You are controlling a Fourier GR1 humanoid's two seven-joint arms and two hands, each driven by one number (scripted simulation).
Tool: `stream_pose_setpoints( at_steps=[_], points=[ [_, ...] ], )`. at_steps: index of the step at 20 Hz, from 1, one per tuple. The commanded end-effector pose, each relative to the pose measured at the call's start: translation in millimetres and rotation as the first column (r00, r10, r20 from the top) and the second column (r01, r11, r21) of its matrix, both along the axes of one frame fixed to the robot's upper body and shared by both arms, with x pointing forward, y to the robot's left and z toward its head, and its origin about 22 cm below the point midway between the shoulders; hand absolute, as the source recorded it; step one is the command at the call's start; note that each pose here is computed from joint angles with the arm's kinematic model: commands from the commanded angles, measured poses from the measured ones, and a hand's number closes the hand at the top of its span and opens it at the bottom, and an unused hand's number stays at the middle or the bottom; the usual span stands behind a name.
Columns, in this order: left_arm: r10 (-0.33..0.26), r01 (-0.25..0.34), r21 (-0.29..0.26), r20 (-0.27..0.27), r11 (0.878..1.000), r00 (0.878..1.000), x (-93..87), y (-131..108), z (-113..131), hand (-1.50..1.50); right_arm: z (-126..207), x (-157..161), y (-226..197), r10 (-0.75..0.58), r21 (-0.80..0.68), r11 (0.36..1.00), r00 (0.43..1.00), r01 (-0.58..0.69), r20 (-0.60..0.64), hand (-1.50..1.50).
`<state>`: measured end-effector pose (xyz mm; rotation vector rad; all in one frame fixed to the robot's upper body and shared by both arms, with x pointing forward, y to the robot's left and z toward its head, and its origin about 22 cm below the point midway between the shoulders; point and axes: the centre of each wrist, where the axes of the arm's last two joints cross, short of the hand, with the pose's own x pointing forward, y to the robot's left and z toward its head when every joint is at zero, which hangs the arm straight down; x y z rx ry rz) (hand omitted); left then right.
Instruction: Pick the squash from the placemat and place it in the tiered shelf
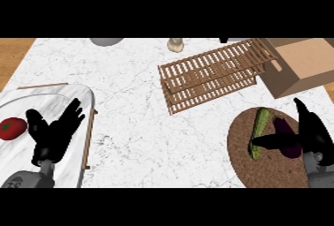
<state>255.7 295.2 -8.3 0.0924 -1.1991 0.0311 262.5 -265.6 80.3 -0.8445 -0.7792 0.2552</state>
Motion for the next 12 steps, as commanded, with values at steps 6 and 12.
stream_pose_setpoints(
  at_steps=[6,12],
  points=[
    [0.01,-0.011,-0.006,-0.09,1.0,0.996,-2.0,0.1,-13.0,0.0,-13.6,16.4,19.3,-0.11,-0.012,0.994,0.99,0.109,-0.084,-1.5],
    [0.003,-0.003,-0.005,-0.083,1.0,0.997,-4.9,-8.3,-11.6,0.0,-43.7,15.5,12.3,-0.135,-0.049,0.99,0.983,0.13,-0.122,-1.5]
  ],
)
